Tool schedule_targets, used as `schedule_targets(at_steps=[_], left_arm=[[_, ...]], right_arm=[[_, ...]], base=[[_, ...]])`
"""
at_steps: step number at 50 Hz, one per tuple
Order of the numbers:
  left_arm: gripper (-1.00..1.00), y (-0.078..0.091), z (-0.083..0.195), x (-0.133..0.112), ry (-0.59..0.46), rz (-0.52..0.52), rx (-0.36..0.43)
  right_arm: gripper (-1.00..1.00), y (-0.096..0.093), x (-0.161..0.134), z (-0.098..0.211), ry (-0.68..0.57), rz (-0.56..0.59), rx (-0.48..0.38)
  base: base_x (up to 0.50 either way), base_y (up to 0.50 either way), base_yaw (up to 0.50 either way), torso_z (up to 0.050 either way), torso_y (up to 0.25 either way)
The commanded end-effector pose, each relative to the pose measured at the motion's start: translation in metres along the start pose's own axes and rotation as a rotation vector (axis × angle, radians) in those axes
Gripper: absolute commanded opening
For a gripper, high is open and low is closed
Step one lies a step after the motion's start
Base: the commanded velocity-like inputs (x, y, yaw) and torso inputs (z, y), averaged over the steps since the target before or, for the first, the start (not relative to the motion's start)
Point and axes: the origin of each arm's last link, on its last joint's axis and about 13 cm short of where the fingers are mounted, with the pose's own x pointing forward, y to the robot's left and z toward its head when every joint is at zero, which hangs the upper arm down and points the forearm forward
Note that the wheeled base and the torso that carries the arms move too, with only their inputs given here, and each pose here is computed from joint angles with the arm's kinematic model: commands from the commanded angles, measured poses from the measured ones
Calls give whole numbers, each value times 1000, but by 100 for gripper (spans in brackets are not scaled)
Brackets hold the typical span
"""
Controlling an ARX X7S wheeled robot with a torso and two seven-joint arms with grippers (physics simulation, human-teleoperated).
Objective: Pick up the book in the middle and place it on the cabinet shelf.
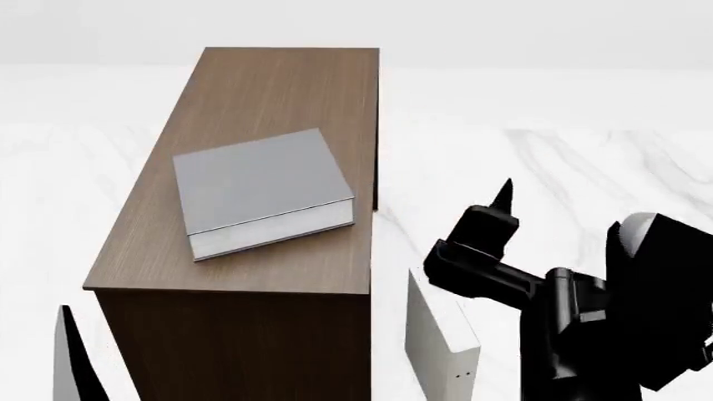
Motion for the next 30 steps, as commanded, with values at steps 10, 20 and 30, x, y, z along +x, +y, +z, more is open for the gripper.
schedule_targets(at_steps=[10, 20, 30], left_arm=[[100, 26, 27, 39, -160, 135, 77], [100, 61, 53, 70, -320, 302, 211], [100, 99, 71, 87, -416, 466, 348]], right_arm=[[100, -49, -6, -45, -457, -111, -157], [100, -67, 10, -9, -684, -297, -128], [100, -83, 8, 42, -911, -494, -66]], base=[[0, 0, 0, 0, 0], [0, 0, 0, 0, 0], [0, 0, 0, 0, 0]])
